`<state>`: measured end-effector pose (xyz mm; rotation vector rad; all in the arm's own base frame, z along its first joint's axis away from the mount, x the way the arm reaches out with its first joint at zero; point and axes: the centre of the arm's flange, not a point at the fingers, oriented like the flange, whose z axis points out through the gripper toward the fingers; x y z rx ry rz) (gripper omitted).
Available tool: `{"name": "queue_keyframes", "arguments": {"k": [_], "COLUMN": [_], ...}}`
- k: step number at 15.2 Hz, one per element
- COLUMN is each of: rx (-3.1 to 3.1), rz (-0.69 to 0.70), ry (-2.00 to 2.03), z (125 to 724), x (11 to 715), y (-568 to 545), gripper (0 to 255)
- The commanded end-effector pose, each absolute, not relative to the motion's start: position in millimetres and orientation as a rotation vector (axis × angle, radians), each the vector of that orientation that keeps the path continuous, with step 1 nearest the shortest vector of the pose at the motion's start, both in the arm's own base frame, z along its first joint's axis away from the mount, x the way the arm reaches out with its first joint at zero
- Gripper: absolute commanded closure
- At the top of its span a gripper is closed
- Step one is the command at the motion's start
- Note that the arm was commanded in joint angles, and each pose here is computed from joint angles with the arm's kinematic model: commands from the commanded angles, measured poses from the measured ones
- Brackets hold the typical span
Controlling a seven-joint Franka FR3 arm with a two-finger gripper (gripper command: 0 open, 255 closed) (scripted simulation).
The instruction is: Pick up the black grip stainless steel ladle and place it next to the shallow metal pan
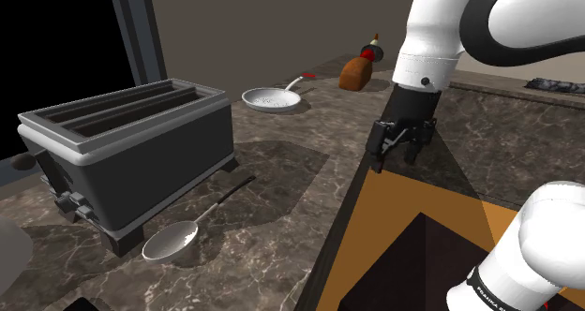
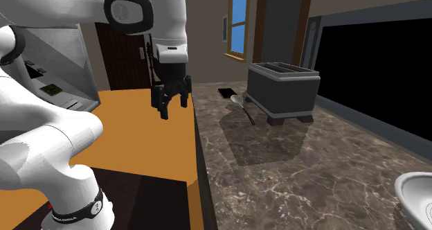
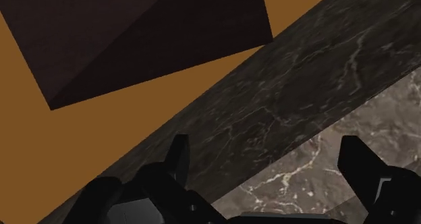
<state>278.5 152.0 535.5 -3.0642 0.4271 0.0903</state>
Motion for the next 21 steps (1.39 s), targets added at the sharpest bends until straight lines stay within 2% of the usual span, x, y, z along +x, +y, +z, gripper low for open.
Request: {"name": "queue_keyframes", "arguments": {"k": [1,11,21], "rx": [-3.042,-2.898,-2.683], "rz": [0.081,0.028,-0.026], "ry": [0.534,1.007,1.449], "z": [530,510,494], "x": [281,317,390], "y": [177,298,400], "gripper": [0,0,0]}}
